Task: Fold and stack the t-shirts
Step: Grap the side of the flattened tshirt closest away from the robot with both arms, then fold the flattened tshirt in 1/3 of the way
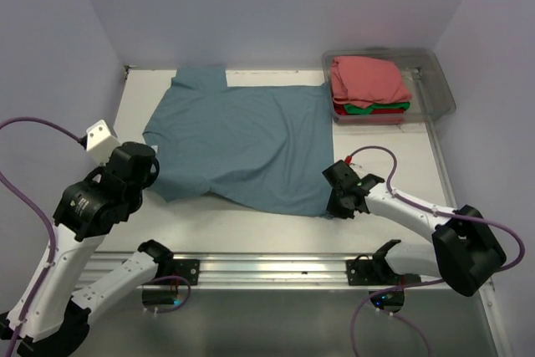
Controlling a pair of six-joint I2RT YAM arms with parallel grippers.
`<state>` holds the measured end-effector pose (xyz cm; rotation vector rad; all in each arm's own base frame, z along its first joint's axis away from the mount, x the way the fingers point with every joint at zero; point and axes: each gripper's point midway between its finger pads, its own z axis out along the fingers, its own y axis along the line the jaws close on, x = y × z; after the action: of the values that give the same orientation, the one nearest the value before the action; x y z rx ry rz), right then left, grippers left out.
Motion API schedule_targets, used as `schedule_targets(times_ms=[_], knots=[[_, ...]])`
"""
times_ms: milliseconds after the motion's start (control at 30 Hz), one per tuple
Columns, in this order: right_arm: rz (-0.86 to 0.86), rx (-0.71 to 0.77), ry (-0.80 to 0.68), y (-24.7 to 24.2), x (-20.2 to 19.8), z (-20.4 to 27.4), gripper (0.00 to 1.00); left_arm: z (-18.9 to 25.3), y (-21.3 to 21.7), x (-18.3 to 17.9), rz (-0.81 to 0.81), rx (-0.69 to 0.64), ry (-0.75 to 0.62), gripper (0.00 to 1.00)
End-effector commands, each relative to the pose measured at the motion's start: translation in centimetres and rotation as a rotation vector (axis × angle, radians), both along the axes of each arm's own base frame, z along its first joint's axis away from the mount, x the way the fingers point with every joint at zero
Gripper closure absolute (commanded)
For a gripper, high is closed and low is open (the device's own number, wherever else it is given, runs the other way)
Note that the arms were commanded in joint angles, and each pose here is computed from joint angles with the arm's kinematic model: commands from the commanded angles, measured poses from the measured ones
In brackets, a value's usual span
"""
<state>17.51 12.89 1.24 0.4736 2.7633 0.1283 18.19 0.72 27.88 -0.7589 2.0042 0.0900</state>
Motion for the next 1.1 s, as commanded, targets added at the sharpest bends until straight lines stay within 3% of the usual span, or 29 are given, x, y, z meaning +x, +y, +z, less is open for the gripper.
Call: schedule_targets(times_ms=[0,333,633,767,1067], knots=[[0.013,0.004,0.013,-0.2,-0.8,0.2,1.0,0.2,0.8,0.2,0.027,0.024,-0.037,1.0],[-0.013,-0.083,-0.209,-2.5,2.3,8.8,1.0,-1.6,0.9,0.6,0.027,0.056,-0.027,1.0],[-0.023,-0.159,-0.244,-3.4,3.5,10.1,1.0,-1.8,1.8,0.4,0.067,0.102,-0.02,1.0],[-0.056,-0.283,-0.324,-5.7,4.8,12.5,1.0,-2.2,2.6,0.3,0.1,0.139,-0.01,1.0],[-0.071,-0.345,-0.411,-6.4,7.5,15.3,1.0,-3.8,1.1,2.2,0.027,0.153,-0.02,1.0]])
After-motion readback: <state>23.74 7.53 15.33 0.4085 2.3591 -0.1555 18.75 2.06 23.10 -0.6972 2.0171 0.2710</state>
